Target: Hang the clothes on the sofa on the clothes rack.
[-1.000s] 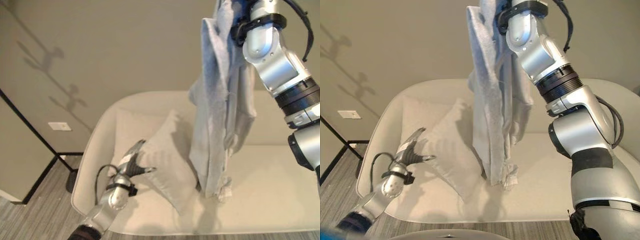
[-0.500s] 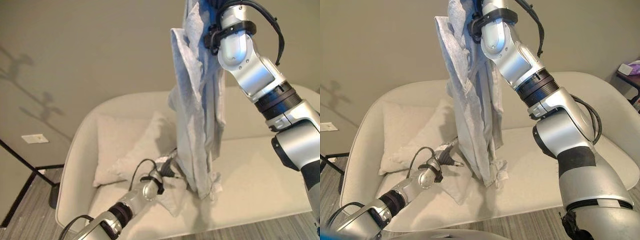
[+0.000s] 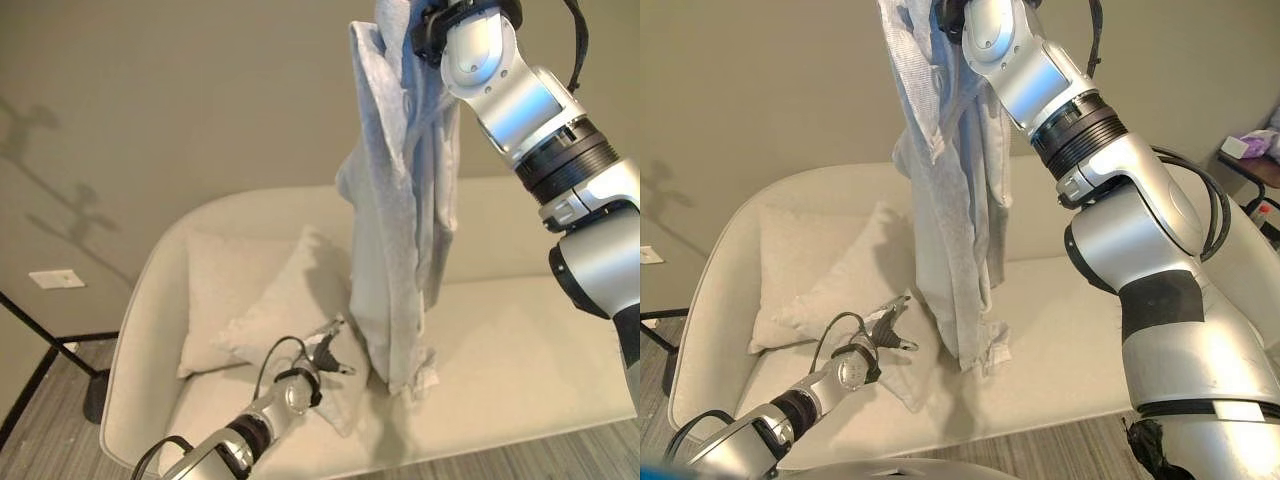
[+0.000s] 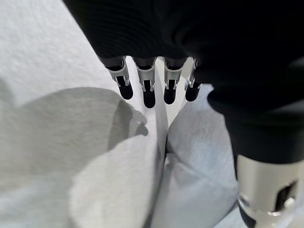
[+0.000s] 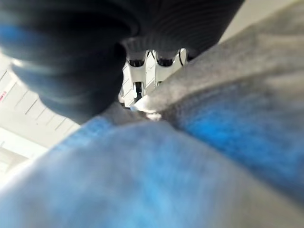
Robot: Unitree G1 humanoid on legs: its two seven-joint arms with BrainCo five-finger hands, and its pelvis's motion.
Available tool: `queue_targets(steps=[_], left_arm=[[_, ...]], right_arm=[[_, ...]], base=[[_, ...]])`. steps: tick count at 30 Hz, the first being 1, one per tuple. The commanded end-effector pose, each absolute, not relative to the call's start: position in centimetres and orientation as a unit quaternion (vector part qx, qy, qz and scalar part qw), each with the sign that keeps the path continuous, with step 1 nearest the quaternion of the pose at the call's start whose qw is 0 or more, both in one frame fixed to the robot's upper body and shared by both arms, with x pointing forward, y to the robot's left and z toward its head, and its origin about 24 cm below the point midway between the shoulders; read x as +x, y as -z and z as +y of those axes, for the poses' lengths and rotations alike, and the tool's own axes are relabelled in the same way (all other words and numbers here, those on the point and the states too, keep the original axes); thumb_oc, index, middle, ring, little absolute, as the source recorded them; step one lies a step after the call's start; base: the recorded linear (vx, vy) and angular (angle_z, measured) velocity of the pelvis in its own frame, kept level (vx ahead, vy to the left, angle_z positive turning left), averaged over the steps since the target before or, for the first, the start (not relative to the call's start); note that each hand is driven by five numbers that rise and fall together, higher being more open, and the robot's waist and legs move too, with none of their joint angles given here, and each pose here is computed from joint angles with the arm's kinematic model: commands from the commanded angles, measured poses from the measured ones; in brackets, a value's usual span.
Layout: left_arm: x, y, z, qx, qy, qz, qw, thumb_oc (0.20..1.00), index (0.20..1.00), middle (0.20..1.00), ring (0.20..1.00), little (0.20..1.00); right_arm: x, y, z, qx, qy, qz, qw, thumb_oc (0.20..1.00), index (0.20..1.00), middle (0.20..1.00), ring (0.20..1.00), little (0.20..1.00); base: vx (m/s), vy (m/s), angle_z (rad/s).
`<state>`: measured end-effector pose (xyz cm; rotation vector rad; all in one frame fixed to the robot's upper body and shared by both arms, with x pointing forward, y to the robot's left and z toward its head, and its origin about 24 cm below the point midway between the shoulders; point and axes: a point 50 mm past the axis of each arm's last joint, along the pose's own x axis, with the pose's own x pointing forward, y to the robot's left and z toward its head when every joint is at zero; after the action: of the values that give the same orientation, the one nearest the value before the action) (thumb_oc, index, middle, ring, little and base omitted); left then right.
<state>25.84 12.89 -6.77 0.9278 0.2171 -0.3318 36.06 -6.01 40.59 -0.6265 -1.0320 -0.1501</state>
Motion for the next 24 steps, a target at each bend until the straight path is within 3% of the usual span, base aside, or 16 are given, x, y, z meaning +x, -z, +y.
queue_targets(steps=[1,18,19,20,21,22,24], left_arm=[[29.0,4.5,12.9,0.410,0.100,0.083,0.903,1.000,1.000,1.000,1.000,1.000],[30.2,3.9,10.8,0.362,0.081,0.100,0.923,1.000,1.000,1.000,1.000,1.000],[30.1,4.0,10.8,0.360,0.082,0.103,0.923,0.263,0.263,0.263,0.263,0.263],[30.0,4.1,10.8,0.355,0.081,0.107,0.925,0.200,0.200,0.200,0.200,0.200],[30.1,4.1,10.8,0.347,0.075,0.111,0.928,0.200,0.200,0.200,0.200,0.200],[30.0,4.1,10.9,0.344,0.074,0.114,0.929,0.200,0.200,0.200,0.200,0.200],[29.9,4.3,11.0,0.343,0.072,0.116,0.929,0.200,0.200,0.200,0.200,0.200]], right_arm=[[32.0,-47.8,-4.8,-0.248,0.080,-0.572,0.778,0.200,0.200,0.200,0.200,0.200],[30.8,-47.6,-4.2,-0.196,0.011,-0.584,0.788,0.200,0.200,0.200,0.200,0.200],[31.0,-47.4,-4.2,-0.196,0.009,-0.580,0.791,0.200,0.200,0.200,0.200,0.200],[31.4,-46.9,-4.4,-0.194,0.008,-0.572,0.797,0.200,0.200,0.200,0.200,0.200],[32.0,-46.2,-4.5,-0.194,0.003,-0.560,0.805,0.200,0.200,0.200,0.200,0.200],[32.1,-45.9,-4.4,-0.195,-0.004,-0.557,0.807,0.322,0.322,0.322,0.322,0.322],[32.1,-45.7,-4.4,-0.193,-0.007,-0.557,0.808,0.479,0.479,0.479,0.479,0.479]], base=[[0.00,0.000,0.00],[-0.01,-0.013,-0.06],[0.00,0.001,-0.03],[-0.01,-0.002,-0.05],[-0.01,-0.008,-0.06],[-0.01,-0.008,-0.08],[-0.01,-0.005,-0.09]])
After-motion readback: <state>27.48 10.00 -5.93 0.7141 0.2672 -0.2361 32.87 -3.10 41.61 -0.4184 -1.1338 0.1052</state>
